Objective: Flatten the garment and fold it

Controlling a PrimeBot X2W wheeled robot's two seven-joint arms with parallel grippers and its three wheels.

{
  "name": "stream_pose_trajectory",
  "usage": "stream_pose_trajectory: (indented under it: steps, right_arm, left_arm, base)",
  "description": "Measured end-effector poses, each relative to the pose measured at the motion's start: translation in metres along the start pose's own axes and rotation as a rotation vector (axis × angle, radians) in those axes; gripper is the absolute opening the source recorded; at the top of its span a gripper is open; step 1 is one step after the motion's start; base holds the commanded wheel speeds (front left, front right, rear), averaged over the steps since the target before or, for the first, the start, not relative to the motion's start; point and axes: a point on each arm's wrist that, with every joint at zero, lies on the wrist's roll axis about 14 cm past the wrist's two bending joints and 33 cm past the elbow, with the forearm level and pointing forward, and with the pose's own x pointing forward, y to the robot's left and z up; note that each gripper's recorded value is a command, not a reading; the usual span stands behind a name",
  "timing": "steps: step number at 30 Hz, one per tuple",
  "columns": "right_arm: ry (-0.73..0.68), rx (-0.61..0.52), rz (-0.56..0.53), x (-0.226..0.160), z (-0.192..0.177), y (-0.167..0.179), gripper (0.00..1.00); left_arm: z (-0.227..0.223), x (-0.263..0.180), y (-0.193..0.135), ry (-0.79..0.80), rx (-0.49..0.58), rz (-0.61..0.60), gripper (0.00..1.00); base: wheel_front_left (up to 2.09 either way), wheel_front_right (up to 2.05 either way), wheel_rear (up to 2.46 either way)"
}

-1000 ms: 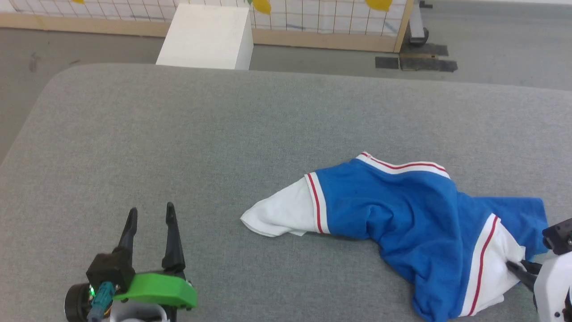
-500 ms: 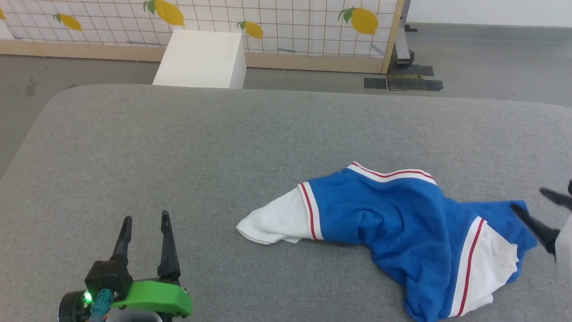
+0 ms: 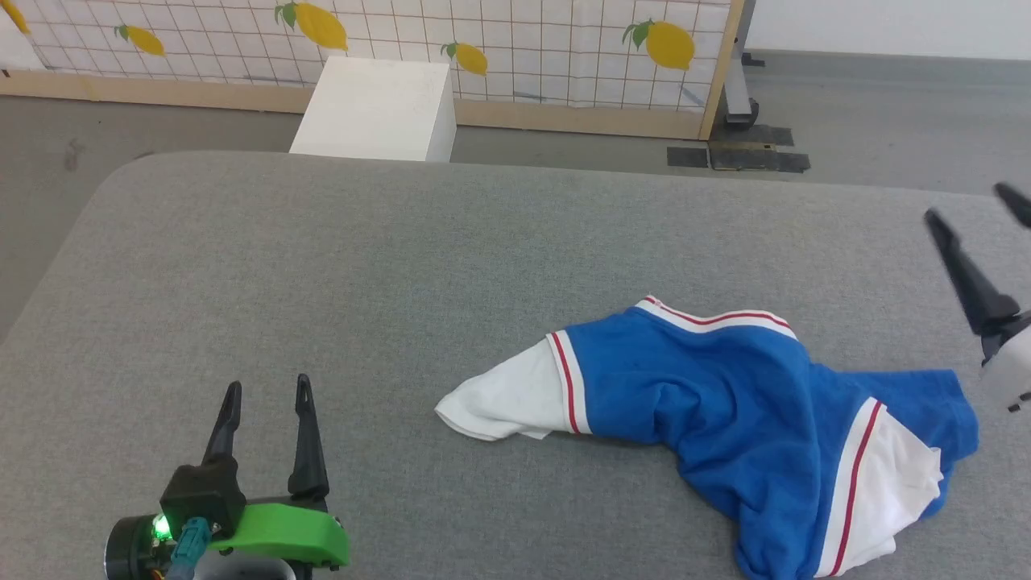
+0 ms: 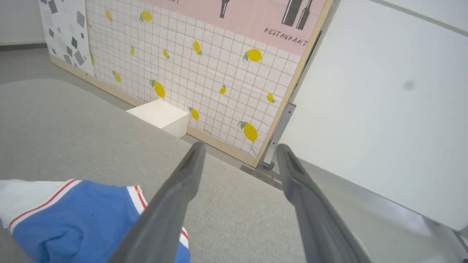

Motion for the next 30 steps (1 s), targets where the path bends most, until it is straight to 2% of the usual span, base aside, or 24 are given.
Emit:
stream_pose_trajectory:
  steps: [3, 9, 15, 19, 22, 24, 30]
  right_arm:
    - [-0.107, 0.026, -0.084, -0.007, 0.008, -0.003, 1.0]
    - [-0.213, 0.118, -0.2, -0.03, 0.0, 0.011, 1.0]
    - [-0.215, 0.18, -0.261, -0.047, -0.017, 0.028, 1.0]
    - [-0.182, 0.204, -0.275, -0.054, -0.031, 0.04, 1.0]
    - [-0.165, 0.209, -0.289, -0.059, -0.037, 0.039, 1.0]
    - [-0.158, 0.202, -0.295, -0.061, -0.041, 0.039, 1.0]
    - [-0.126, 0.185, -0.315, -0.068, -0.051, 0.035, 1.0]
  left_arm:
    - [0.002, 0.001, -0.003, -0.007, -0.001, -0.012, 1.0]
    - [0.015, 0.016, -0.019, -0.051, 0.001, -0.095, 1.0]
    - [0.019, 0.05, -0.044, -0.056, 0.058, -0.249, 1.0]
    - [0.007, 0.077, -0.063, 0.07, 0.144, -0.35, 1.0]
    - [-0.005, 0.086, -0.092, 0.195, 0.185, -0.465, 1.0]
    - [-0.018, 0.085, -0.111, 0.306, 0.21, -0.552, 1.0]
    - [-0.061, 0.063, -0.137, 0.651, 0.279, -0.733, 1.0]
  base:
    - [0.0, 0.0, 0.0]
    - [0.0, 0.0, 0.0]
    - [0.0, 0.0, 0.0]
    - [0.0, 0.0, 0.0]
    - [0.0, 0.0, 0.0]
    - [0.0, 0.0, 0.0]
    - [0.0, 0.0, 0.0]
